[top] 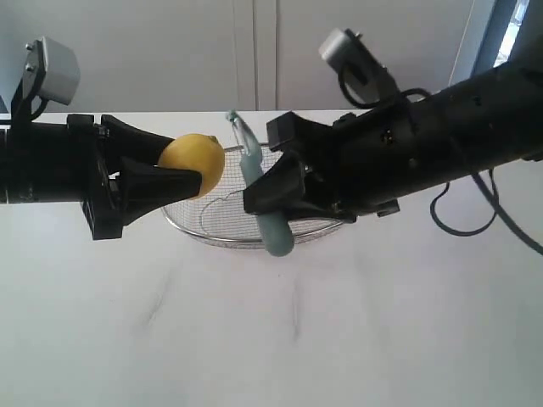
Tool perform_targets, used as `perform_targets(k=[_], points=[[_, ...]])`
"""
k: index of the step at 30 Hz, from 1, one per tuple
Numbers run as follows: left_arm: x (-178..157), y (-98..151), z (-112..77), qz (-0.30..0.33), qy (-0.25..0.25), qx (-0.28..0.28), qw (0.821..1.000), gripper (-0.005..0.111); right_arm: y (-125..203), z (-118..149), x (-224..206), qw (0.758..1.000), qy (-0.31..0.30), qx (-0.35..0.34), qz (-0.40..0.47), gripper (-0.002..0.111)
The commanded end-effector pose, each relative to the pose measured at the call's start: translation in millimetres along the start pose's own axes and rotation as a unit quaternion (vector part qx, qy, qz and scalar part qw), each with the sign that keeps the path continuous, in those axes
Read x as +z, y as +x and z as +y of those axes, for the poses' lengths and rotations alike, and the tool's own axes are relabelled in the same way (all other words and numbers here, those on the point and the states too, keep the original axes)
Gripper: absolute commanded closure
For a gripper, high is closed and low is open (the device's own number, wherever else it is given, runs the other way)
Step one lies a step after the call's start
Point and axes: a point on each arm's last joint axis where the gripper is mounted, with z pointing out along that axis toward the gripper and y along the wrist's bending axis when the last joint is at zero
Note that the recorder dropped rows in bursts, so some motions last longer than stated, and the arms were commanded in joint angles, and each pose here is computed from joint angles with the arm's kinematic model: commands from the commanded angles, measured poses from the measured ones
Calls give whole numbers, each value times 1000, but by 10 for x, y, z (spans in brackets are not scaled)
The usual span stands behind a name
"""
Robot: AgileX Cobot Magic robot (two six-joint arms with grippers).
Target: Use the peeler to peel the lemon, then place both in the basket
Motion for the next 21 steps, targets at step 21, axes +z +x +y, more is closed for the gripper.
perform_targets(k=[21], points=[[-12, -82, -43, -42, 22, -17, 999, 107, -85, -682, 299, 992, 92, 65, 49, 108]])
